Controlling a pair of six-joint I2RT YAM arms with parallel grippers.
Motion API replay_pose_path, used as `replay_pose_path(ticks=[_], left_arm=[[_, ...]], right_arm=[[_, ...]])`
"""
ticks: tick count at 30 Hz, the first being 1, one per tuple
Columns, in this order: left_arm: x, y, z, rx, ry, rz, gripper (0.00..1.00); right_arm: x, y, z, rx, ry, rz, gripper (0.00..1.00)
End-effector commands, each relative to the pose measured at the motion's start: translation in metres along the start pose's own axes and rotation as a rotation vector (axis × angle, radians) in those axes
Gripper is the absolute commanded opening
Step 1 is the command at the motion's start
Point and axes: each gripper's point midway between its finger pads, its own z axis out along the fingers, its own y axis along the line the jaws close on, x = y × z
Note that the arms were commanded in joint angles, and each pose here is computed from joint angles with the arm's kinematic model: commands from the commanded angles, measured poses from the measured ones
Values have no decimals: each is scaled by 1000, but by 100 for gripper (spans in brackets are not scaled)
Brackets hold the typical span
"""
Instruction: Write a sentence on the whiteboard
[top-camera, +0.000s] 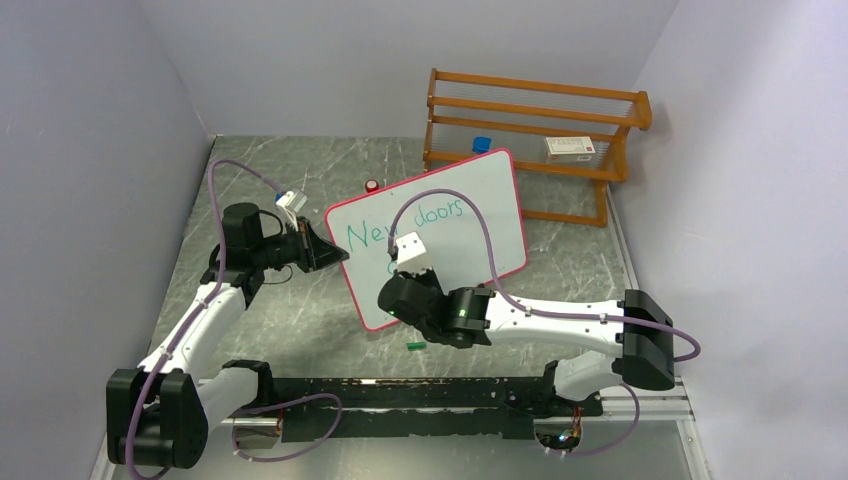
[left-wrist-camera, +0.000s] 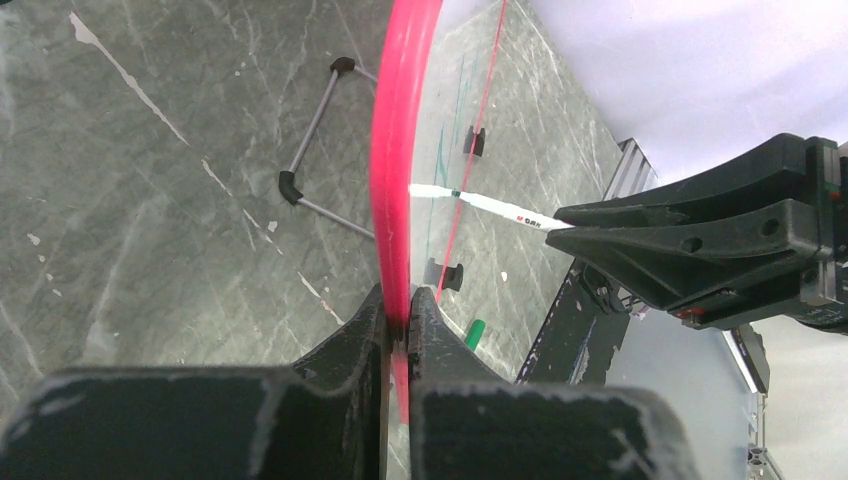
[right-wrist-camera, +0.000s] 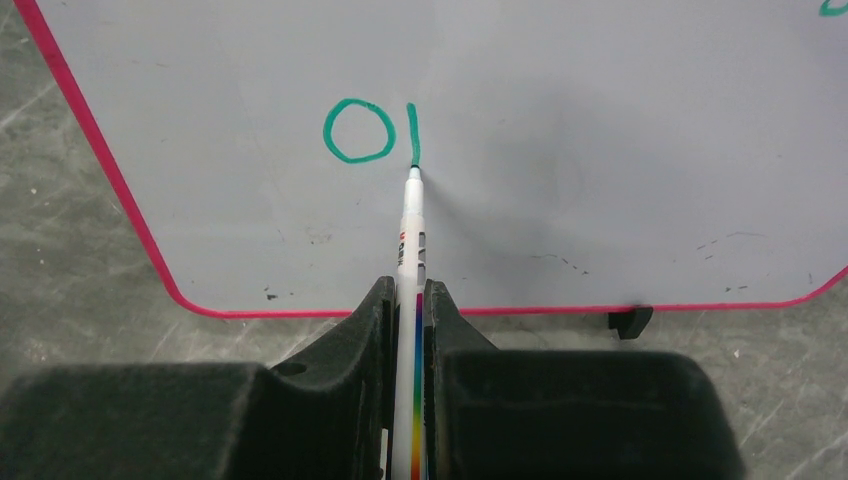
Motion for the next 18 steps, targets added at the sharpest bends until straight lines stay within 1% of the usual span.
replay_pose_path(ticks=[1,18], left_arm=[[-2,4,-1,-28,-1,12,5],[-2,4,-1,-30,0,12,5]], right_arm=[[19,2,7,5,63,-3,0],[33,8,3,-18,102,-12,0]])
